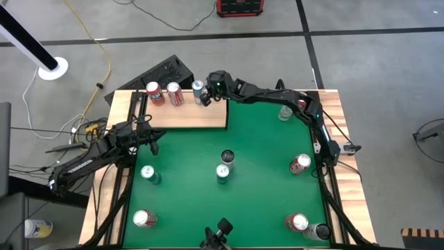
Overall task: Place canned beverage on shelf
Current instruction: Put the top blue soda can on the shelf
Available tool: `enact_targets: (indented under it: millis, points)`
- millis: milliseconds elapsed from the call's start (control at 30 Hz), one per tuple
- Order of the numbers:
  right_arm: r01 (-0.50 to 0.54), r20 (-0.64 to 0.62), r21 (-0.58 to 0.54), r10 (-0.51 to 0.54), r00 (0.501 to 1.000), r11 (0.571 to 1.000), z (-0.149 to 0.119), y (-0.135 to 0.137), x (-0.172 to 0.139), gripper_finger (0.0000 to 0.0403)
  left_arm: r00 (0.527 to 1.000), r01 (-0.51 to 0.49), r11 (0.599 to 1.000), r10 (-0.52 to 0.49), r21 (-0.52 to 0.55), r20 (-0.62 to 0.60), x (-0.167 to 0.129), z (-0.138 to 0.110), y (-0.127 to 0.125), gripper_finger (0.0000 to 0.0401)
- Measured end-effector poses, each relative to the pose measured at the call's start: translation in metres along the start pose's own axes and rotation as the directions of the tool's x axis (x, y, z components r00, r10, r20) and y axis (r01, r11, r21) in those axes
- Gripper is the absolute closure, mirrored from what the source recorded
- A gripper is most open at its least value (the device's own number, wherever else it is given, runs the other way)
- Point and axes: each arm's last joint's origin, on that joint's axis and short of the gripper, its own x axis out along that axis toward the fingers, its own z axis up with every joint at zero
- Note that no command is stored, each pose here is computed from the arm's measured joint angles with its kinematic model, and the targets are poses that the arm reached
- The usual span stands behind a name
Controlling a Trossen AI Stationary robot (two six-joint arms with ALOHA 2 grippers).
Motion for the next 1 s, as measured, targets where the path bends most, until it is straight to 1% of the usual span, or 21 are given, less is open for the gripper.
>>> enact_targets:
  millis: [233,367,467,567,767,900,1000]
  points:
    - [-0.008,0.002,-0.007,0.008,1.0,1.0,0.0,0.003,-0.001,0.0385,1.0,0.0,1.0,0.0,0.0,0.0,0.0,0.0,0.0,0.0401]
    - [-0.037,0.002,-0.026,0.037,0.999,0.999,0.0,0.006,-0.001,0.0385,1.0,-0.001,1.0,0.001,0.0,0.0,0.0,0.0,0.0,0.0401]
    - [-0.045,0.017,-0.05,0.046,0.999,0.998,0.001,0.01,-0.002,0.0385,1.0,-0.001,1.0,0.001,0.0,0.0,0.0,0.0,0.0,0.0401]
    - [-0.056,0.04,-0.046,0.058,0.997,0.997,0.003,0.012,-0.002,0.0385,1.0,-0.001,1.0,0.001,0.0,0.0,0.0,0.0,0.0,0.0401]
    - [-0.058,0.049,-0.045,0.06,0.997,0.997,0.004,0.011,-0.002,0.0384,1.0,-0.001,1.0,0.001,0.0,0.0,0.0,0.0,0.0,0.0401]
    - [-0.054,0.041,-0.063,0.057,0.998,0.997,0.003,0.011,-0.002,0.0384,1.0,-0.001,1.0,0.001,0.0,0.0,0.0,0.0,0.0,0.0401]
    - [-0.046,0.037,-0.07,0.049,0.998,0.996,0.008,0.007,-0.008,0.0384,1.0,-0.001,1.0,0.001,0.0,0.0,0.0,0.0,0.0,0.0401]
